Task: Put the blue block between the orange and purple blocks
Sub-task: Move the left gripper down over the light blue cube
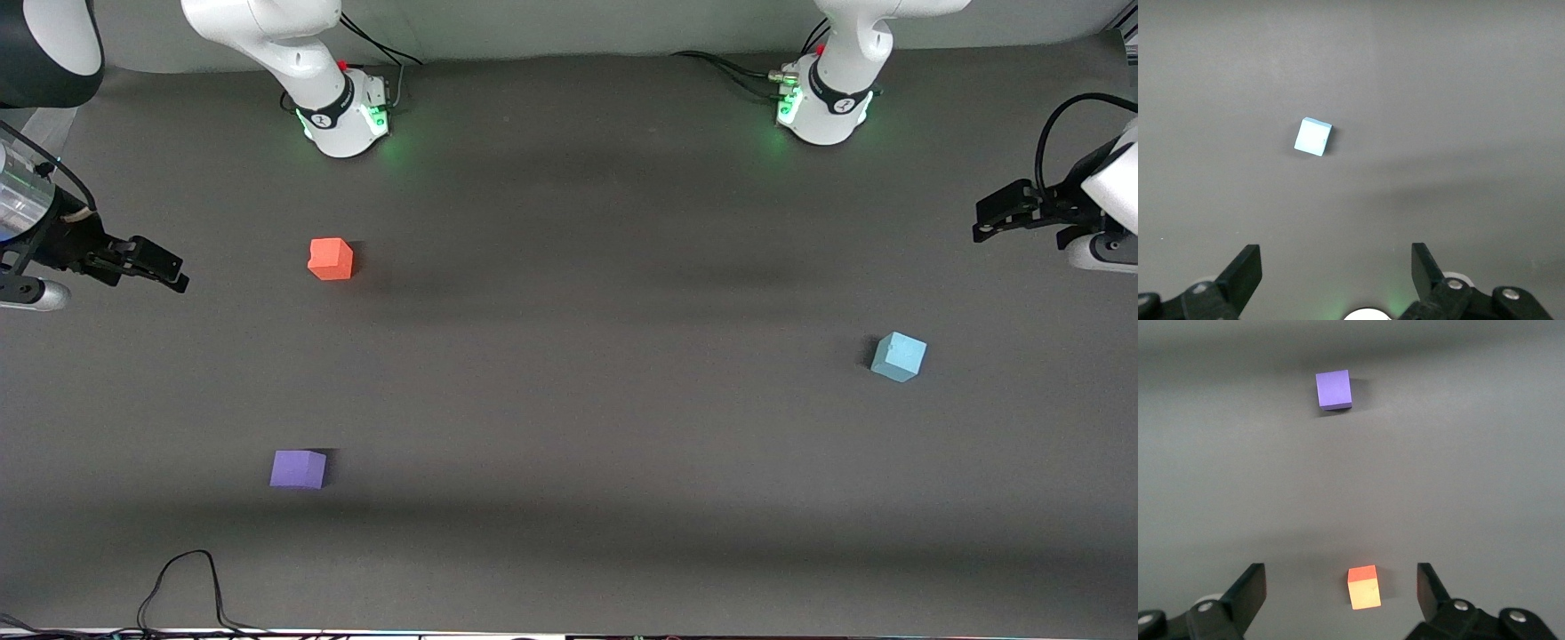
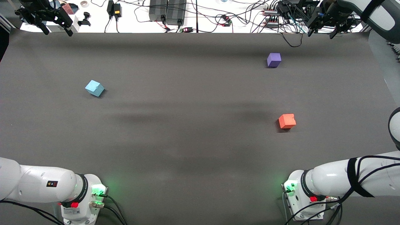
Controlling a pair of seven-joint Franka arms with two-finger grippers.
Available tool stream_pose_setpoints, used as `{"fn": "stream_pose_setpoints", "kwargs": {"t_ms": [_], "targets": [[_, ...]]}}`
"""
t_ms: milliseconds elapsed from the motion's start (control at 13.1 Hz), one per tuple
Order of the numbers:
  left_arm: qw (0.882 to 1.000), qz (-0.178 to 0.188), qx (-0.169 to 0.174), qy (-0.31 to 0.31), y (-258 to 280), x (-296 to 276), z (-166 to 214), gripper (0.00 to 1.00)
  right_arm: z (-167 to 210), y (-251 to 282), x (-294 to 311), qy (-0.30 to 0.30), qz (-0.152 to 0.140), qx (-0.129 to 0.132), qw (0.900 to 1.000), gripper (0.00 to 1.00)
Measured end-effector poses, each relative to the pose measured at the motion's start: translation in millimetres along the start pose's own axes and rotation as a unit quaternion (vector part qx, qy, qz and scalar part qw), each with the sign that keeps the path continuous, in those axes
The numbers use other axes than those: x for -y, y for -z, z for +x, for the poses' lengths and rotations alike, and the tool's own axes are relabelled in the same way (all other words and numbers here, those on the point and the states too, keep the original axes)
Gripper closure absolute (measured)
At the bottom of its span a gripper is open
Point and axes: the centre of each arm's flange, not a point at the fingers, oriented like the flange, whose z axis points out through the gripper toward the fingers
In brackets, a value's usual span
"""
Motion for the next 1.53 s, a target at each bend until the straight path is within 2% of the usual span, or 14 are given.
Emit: {"fn": "stream_pose_setpoints", "kwargs": {"t_ms": [535,841,1070,1529], "targets": [[1.000,0.002,0.006,0.000,-5.7,2.6,3.3,0.00,0.8,-2.7,0.2,0.000,-0.001,0.002,1.000,0.00],[1.000,0.012,0.014,-0.012,-6.8,40.9,-2.5,0.00,1.9,-5.3,0.8,0.000,-0.001,0.004,1.000,0.00],[0.999,0.003,0.028,-0.031,-7.8,81.1,-18.4,0.00,2.9,-7.5,1.2,0.000,-0.001,0.006,1.000,0.00],[0.995,0.008,0.008,-0.098,-37.3,70.3,-44.9,0.01,4.7,-11.4,1.8,0.000,-0.001,0.006,1.000,0.00]]}}
